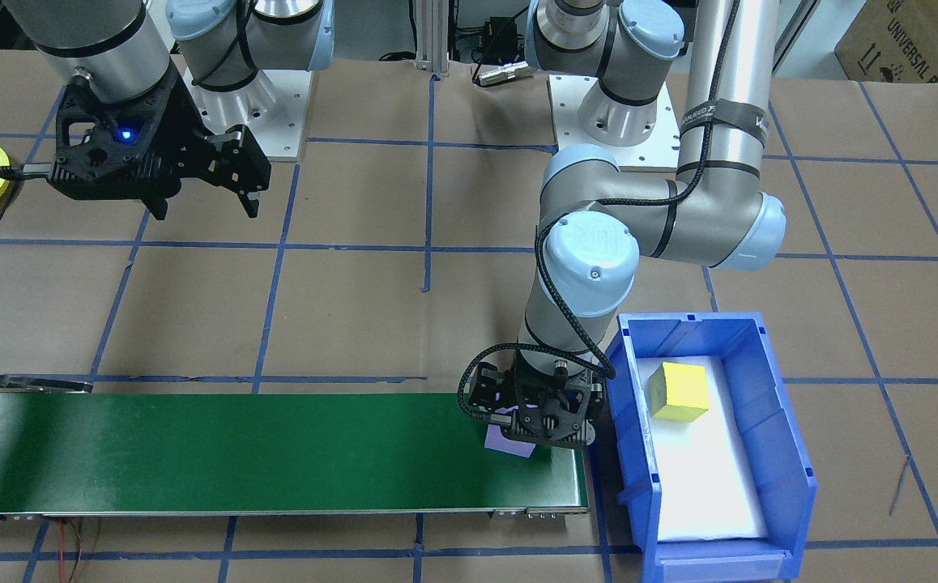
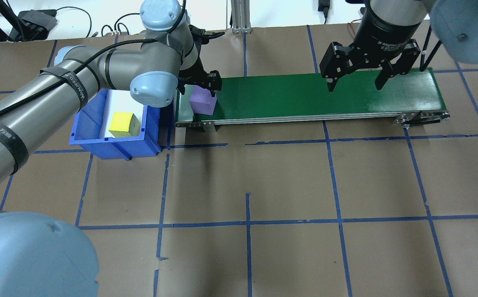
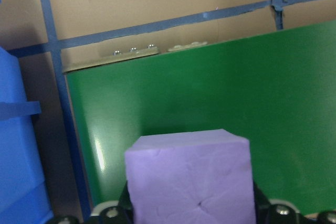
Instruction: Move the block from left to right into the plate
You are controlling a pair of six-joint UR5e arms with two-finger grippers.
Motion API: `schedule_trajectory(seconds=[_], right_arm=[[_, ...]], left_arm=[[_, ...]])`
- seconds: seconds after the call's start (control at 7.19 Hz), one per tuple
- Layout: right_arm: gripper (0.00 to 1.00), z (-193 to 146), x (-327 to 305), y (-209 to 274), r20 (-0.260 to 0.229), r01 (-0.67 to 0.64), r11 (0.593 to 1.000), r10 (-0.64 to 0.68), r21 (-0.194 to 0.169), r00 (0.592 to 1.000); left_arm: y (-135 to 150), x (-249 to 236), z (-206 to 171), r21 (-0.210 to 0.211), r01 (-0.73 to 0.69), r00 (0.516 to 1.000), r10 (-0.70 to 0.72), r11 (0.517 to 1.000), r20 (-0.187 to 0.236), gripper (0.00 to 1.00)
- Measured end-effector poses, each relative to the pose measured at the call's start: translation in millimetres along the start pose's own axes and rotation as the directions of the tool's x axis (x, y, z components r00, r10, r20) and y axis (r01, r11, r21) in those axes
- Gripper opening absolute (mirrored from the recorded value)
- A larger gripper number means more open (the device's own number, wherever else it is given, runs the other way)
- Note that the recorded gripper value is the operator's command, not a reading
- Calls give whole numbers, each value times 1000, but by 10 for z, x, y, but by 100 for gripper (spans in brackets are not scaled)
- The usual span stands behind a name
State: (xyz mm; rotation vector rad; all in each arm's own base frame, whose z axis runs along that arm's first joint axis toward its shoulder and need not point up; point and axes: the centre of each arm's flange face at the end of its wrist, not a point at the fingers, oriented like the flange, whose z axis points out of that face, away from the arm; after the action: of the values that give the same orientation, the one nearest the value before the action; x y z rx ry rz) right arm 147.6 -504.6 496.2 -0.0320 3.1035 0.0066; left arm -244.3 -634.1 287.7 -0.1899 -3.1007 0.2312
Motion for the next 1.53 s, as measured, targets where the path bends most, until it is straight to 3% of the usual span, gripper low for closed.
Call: schedule_trajectory(seconds=[0.56,0.84,0.97,1.25,1.53], right_arm=[[100,-13,42,-8,-2,-5,1000,5,2,1000],[100,-10,43,-9,-1,-6,1000,6,2,1000],[100,-11,46,-10,-2,-6,1000,6,2,1000],[100,-24,107,-33,-3,-16,1000,16,7,1000],[100,-83,549,-143,17,-58,998,58,24,998]], left_arm=[[89,-47,-586,50,33,999,-33,998,-10,100],[33,-668,-697,46,104,995,-104,994,3,100],[78,-1129,-715,17,113,993,-114,993,15,100],[440,-1928,-600,-83,69,997,-68,994,20,100],[697,-2184,-426,-143,51,999,-50,988,11,100]])
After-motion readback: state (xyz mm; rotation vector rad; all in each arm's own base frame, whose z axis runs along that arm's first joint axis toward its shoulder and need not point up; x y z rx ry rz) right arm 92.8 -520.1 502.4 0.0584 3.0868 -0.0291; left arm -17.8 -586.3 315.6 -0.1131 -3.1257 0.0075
